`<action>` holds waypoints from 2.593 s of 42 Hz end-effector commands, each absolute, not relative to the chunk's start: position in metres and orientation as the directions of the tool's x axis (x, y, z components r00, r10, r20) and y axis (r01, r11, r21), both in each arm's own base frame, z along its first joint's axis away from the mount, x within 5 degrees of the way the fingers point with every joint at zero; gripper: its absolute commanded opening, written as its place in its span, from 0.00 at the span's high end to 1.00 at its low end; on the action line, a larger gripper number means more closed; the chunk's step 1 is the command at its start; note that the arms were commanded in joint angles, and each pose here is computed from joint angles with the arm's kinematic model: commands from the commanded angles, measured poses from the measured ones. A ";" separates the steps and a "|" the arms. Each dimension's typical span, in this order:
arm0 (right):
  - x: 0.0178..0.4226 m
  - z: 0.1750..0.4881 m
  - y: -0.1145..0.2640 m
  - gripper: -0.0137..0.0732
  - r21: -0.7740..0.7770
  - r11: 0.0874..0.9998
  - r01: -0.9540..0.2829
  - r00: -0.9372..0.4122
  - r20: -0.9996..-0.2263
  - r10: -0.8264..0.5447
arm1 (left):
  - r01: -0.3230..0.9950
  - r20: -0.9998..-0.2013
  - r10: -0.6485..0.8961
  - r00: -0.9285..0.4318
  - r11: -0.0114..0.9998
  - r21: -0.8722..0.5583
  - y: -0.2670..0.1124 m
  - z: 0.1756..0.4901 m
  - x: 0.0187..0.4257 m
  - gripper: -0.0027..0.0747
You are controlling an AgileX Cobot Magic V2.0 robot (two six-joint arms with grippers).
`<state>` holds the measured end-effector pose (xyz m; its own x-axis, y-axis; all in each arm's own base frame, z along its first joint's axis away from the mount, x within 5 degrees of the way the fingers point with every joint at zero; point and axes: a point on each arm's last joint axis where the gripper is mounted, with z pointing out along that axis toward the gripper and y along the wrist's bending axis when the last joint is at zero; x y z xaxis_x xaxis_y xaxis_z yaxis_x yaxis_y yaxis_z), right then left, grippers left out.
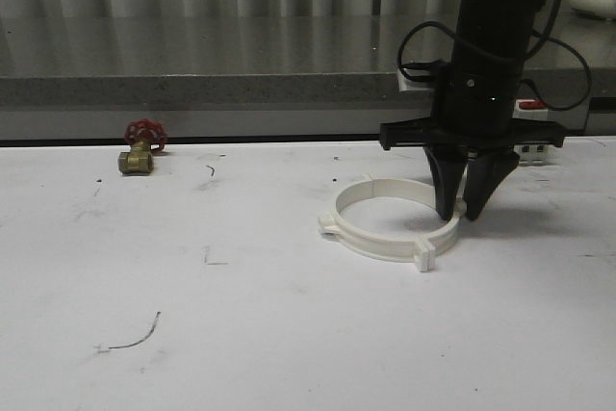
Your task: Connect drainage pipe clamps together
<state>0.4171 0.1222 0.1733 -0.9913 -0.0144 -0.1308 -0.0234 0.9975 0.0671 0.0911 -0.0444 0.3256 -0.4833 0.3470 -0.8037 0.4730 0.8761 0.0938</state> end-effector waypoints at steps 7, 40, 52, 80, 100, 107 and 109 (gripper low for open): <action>0.416 0.212 0.121 0.54 0.092 0.995 -0.028 -0.977 -0.211 -0.008 | 0.470 -0.857 0.307 -0.414 0.878 0.087 -0.046 0.339 0.093 0.52; 0.246 0.404 0.071 0.55 0.081 0.975 -0.209 -0.690 -0.719 -0.088 | 0.470 -0.857 0.307 -0.414 0.878 0.087 -0.046 0.339 0.093 0.52; 0.137 0.393 0.040 0.55 0.038 0.965 -0.259 -0.520 -0.848 -0.106 | 0.470 -0.857 0.307 -0.414 0.878 0.087 -0.046 0.339 0.093 0.52; 0.051 0.340 0.015 0.57 0.037 0.963 -0.265 -0.412 -0.908 -0.078 | 0.470 -0.866 0.300 -0.400 0.878 0.087 -0.047 0.341 0.094 0.55; 0.052 0.340 0.014 0.92 0.012 0.967 -0.255 -0.406 -0.909 -0.096 | 0.470 -0.866 0.299 -0.400 0.878 0.085 -0.047 0.341 0.094 0.99; 0.052 0.340 0.014 0.92 0.012 0.967 -0.255 -0.406 -0.909 -0.096 | 0.470 -0.866 0.299 -0.400 0.878 0.085 -0.047 0.341 0.094 0.99; 0.052 0.340 0.014 0.92 0.012 0.967 -0.255 -0.406 -0.909 -0.096 | 0.470 -0.866 0.299 -0.400 0.878 0.085 -0.047 0.341 0.094 0.99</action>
